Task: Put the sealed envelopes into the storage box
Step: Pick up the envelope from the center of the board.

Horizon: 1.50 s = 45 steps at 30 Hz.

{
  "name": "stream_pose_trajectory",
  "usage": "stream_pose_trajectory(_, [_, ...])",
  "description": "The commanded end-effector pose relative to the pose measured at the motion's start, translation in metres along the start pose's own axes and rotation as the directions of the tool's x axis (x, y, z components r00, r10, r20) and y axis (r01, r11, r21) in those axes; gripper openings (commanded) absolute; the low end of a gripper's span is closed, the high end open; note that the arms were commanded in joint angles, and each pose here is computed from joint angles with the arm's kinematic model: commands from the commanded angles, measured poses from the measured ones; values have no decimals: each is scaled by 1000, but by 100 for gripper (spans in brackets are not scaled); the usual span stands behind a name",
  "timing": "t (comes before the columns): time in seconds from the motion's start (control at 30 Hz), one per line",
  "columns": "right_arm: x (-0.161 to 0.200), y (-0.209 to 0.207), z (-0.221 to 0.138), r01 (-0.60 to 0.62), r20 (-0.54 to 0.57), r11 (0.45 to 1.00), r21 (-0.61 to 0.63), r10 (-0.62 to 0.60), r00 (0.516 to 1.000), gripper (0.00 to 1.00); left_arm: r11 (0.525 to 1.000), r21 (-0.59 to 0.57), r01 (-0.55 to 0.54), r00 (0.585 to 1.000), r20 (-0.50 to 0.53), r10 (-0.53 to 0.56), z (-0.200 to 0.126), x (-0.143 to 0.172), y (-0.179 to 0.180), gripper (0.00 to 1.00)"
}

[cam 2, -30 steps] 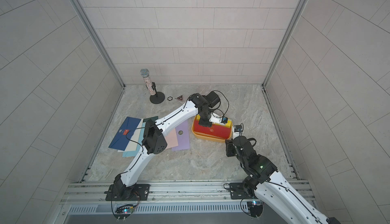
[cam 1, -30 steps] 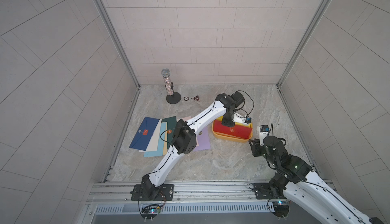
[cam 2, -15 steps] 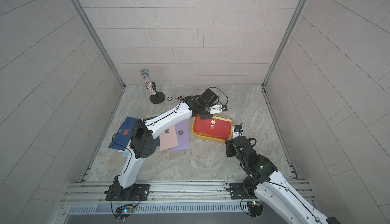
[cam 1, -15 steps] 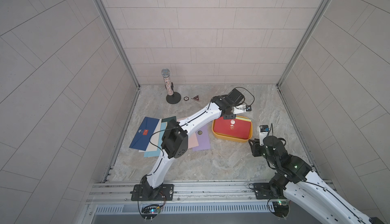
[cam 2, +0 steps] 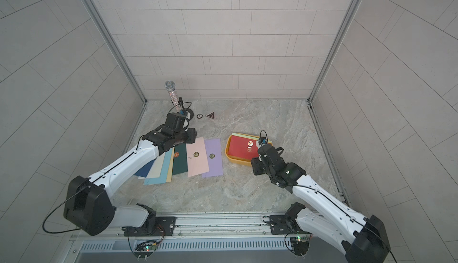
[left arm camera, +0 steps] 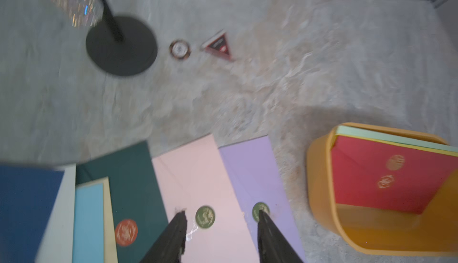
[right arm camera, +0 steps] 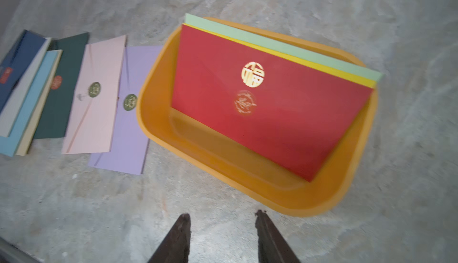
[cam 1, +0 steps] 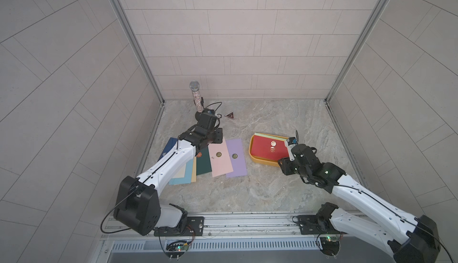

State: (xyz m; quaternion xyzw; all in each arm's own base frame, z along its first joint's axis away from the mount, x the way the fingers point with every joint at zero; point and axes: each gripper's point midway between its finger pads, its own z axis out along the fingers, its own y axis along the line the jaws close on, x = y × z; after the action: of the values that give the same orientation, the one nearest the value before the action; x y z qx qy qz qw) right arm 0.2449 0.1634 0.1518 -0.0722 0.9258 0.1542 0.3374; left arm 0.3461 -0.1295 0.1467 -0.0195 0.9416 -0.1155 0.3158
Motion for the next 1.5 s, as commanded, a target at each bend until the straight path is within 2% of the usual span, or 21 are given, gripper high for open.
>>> stream_pose_trajectory(0.0, [-20, 51, 7, 14, -24, 993, -114, -17, 1000, 47, 961, 23, 275, 956, -117, -270, 7, 45, 15, 50])
stream_pose_trajectory(0.1, [-28, 97, 23, 88, -56, 983, -163, -98, 994, 48, 957, 25, 290, 944, -169, -282, 12, 62, 23, 48])
stream_pose_trajectory(0.23, [-32, 145, 56, 97, -158, 971, -217, -133, 978, 48, 950, -90, 298, 934, -180, -310, 18, 78, 49, 45])
stream_pose_trajectory(0.3, [-36, 154, 73, 100, -197, 977, -190, -138, 971, 48, 946, -102, 308, 931, -172, -322, 22, 82, 56, 44])
stream_pose_trajectory(0.5, [-41, 183, 118, 88, -263, 973, -212, -143, 954, 48, 937, -113, 332, 920, -182, -348, 39, 87, 62, 39])
stream_pose_trajectory(0.8, [-33, 187, 175, -20, -379, 979, -204, -60, 923, 50, 928, -133, 348, 905, -212, -370, 62, 102, 69, 28])
stream_pose_trajectory(1.07, [-26, 167, 214, -95, -426, 985, -145, 25, 904, 50, 923, -168, 346, 894, -241, -379, 67, 121, 78, 21])
stream_pose_trajectory(1.23, [-11, 166, 228, -122, -476, 981, -148, 38, 878, 50, 919, -178, 351, 887, -253, -387, 69, 130, 81, 19])
stream_pose_trajectory(1.47, [1, 176, 236, -235, -534, 953, -189, 101, 840, 50, 913, -167, 371, 868, -287, -405, 77, 142, 79, 16])
